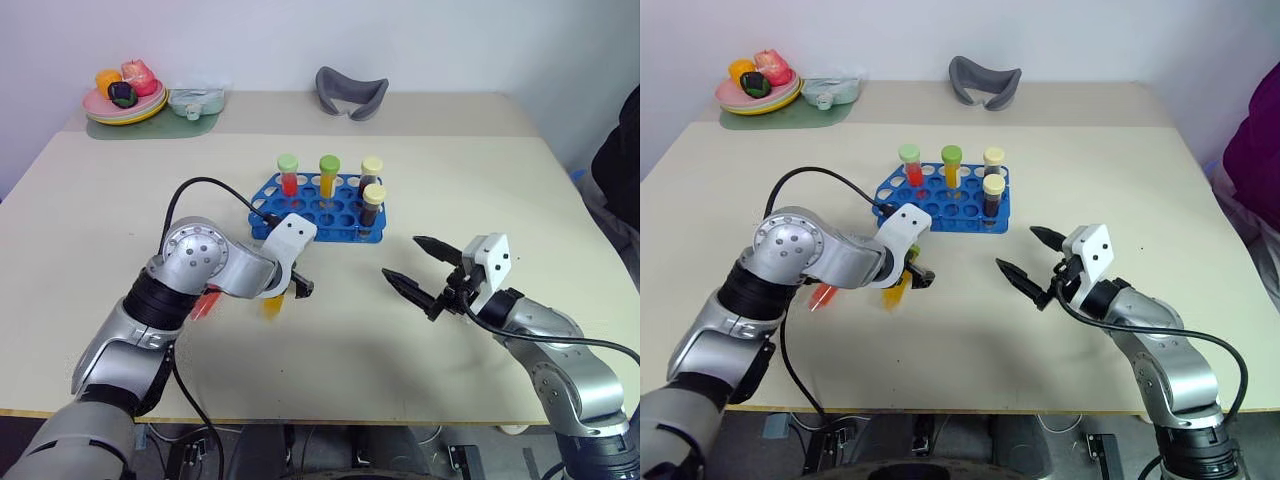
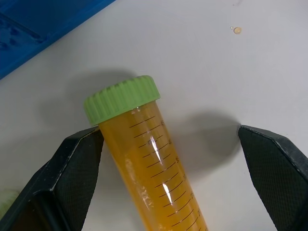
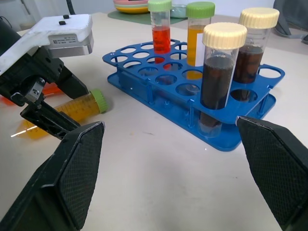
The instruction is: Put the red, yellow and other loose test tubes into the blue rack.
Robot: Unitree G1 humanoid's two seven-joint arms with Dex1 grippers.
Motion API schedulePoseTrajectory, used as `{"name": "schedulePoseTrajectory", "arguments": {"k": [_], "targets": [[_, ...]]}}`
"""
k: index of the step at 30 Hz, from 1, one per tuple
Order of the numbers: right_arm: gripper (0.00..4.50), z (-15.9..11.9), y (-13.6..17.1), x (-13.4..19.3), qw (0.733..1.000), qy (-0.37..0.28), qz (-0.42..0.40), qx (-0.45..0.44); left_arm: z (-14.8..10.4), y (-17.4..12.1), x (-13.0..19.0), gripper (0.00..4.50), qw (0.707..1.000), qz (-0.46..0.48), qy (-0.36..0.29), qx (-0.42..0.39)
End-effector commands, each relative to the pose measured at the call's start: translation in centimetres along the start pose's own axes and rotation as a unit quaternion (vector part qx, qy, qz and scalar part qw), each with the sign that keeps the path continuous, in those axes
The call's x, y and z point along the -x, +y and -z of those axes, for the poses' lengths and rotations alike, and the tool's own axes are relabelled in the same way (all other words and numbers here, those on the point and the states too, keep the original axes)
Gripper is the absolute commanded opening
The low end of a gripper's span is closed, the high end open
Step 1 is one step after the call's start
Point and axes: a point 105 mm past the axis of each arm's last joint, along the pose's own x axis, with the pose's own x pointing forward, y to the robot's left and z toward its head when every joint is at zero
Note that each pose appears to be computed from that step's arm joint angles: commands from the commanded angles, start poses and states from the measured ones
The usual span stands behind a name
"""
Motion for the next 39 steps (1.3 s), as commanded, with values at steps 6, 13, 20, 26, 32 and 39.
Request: {"name": "schedulePoseTrajectory", "arguments": {"k": [6, 13, 20, 26, 32, 39], "targets": [[4.5, -0.8, 0.4, -0.4, 1.0, -0.016, -0.013, 0.01, 1.6, 2.0, -0.5, 2.29, 0.998, -0.054, 0.025, 0.01], [4.5, -0.8, 0.4, -0.4, 1.0, -0.016, -0.016, 0.009, 1.5, 2.1, -0.4, 2.29, 0.998, -0.058, 0.021, 0.011], [4.5, -0.9, 0.3, -0.6, 1.0, -0.016, -0.015, 0.012, 1.2, 2.4, -0.3, 2.29, 0.998, -0.066, 0.018, 0.008], [4.5, -0.8, 0.2, -0.6, 1.0, -0.017, -0.014, 0.012, 1.0, 2.3, -0.4, 2.02, 0.998, -0.065, 0.015, 0.005], [4.5, -0.8, 0.3, -0.6, 1.0, -0.017, -0.014, 0.011, 0.6, 2.4, -0.3, 0.82, 0.998, -0.069, 0.008, 0.003], [4.5, -0.8, 0.3, -0.6, 1.0, -0.017, -0.013, 0.01, 0.6, 2.3, -0.2, 0.82, 0.998, -0.065, 0.005, 0.002]]}}
